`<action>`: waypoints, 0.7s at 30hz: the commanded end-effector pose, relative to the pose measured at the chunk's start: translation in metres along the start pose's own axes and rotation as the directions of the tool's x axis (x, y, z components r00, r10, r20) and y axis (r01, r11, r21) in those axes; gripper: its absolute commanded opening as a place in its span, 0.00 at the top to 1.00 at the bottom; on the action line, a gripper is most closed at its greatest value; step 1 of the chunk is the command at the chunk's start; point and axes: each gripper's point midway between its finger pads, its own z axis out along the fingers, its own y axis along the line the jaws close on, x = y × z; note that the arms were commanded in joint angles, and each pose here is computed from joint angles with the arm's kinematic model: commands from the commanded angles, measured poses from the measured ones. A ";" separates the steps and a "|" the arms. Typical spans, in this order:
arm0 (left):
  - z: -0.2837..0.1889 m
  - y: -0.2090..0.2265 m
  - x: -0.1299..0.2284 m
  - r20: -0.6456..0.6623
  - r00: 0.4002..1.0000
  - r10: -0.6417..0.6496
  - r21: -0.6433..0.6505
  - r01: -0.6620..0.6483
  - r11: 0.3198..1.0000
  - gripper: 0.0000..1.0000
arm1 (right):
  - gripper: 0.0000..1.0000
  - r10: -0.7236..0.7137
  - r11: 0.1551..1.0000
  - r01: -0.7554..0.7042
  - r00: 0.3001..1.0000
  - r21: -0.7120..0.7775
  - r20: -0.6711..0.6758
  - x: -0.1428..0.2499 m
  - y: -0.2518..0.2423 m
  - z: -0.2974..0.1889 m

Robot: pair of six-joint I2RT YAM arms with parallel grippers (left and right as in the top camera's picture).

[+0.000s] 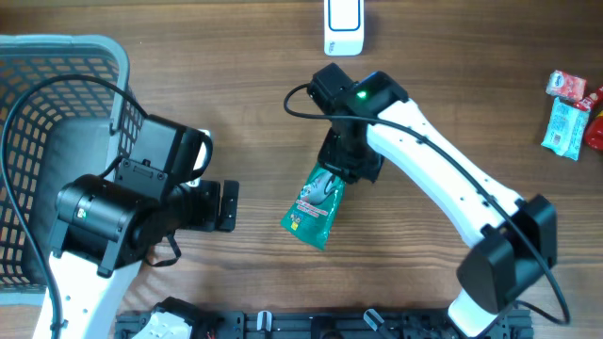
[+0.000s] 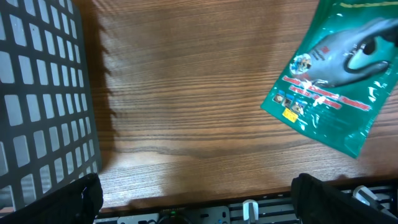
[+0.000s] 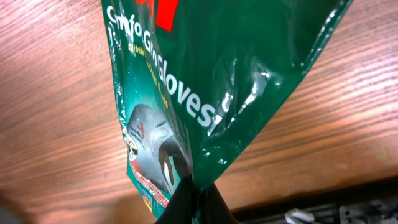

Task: Scan the item barcode
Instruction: 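Lift the glove pack upright toward the scanner, left gripper approaching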

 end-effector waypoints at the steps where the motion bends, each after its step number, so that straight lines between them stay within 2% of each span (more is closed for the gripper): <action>1: -0.003 0.000 -0.001 0.012 1.000 -0.014 0.007 0.014 1.000 0.00 | 0.96 -0.022 0.997 0.023 1.000 -0.073 0.016 0.007 0.003 -0.023; 7: -0.003 0.008 0.003 -0.002 1.000 0.013 -0.041 -0.013 0.999 0.00 | 0.96 -0.300 0.928 0.304 0.953 -0.218 0.049 0.022 0.008 -0.056; 12: -0.003 0.011 0.008 -0.023 0.999 0.024 -0.051 -0.025 0.998 0.00 | 0.96 -0.397 0.864 0.421 0.907 -0.277 0.140 0.023 -0.004 -0.087; 16: -0.003 0.016 0.004 -0.006 0.999 0.035 -0.080 -0.035 0.996 0.00 | 0.96 -0.488 0.737 0.539 0.842 -0.408 0.232 0.034 -0.003 -0.121; 18: -0.006 0.031 -0.020 0.093 0.994 0.061 -0.182 -0.044 0.982 0.00 | 0.96 -0.525 0.657 0.599 0.799 -0.458 0.292 0.041 -0.005 -0.140; 21: -0.008 0.029 -0.032 0.146 0.988 0.055 -0.180 -0.028 0.983 0.00 | 0.96 -0.561 0.572 0.655 0.751 -0.493 0.348 0.051 -0.008 -0.156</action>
